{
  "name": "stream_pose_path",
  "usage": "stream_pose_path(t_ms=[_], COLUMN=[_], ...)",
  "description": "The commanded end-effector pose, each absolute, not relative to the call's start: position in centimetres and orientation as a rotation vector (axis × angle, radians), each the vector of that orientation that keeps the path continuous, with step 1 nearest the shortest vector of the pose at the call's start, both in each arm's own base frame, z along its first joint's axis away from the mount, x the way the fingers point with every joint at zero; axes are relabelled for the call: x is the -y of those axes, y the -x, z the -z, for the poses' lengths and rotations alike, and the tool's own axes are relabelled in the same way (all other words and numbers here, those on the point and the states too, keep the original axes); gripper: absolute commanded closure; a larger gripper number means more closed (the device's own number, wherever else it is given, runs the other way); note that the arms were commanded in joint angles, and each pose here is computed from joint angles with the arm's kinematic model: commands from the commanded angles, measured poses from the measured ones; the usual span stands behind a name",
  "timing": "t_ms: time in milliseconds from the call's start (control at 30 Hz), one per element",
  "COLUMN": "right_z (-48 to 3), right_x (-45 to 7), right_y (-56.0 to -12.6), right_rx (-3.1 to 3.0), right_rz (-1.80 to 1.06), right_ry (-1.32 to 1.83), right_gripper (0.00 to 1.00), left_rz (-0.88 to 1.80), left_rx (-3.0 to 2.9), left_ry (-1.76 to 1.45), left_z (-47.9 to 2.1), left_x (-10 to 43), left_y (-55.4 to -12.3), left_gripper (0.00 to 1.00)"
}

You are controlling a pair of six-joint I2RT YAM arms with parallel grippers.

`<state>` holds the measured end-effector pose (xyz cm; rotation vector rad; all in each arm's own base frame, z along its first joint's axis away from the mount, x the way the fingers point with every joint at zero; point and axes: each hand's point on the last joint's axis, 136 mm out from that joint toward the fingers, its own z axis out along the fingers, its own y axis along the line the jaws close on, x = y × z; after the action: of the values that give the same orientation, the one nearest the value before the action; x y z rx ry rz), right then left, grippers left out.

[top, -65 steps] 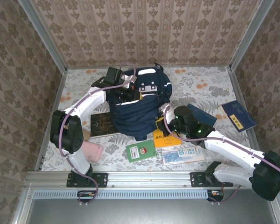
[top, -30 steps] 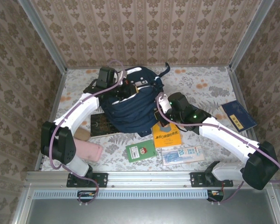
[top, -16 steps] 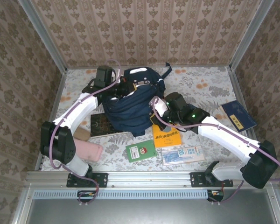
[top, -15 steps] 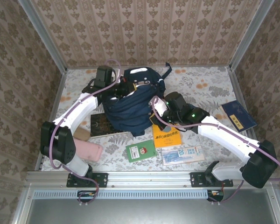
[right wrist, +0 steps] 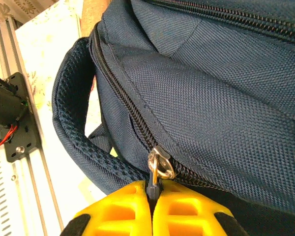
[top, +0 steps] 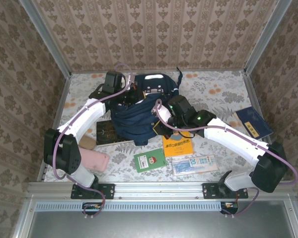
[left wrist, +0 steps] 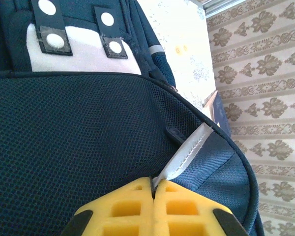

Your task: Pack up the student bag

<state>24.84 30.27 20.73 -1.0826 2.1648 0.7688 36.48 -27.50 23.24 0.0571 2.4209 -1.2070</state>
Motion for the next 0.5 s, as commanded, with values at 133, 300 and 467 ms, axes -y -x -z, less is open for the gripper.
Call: stream_pose_path(t_ms=[133, 300, 467], right_z=[-21.6, -20.4, -19.7], right_x=[-30.3, -28.0, -26.3], right_y=[-24.6, -26.1, -27.0], right_rx=[-2.209, -2.302, -2.318], right_rz=[-0.883, -0.884, -0.870], right_ry=[0.960, 0.767, 0.646], right_gripper=[1.00, 1.00, 1.00], left_rz=[1.086, 1.017, 0.989], left_rx=[-2.392, -2.493, -2.602], left_ry=[-0.155, -0.079, 0.016], left_z=[-25.6, -23.9, -19.8], left_x=[26.5, 23.5, 21.0], left_y=[-36.3, -33.1, -28.7], left_gripper=[0.49, 0.45, 0.45])
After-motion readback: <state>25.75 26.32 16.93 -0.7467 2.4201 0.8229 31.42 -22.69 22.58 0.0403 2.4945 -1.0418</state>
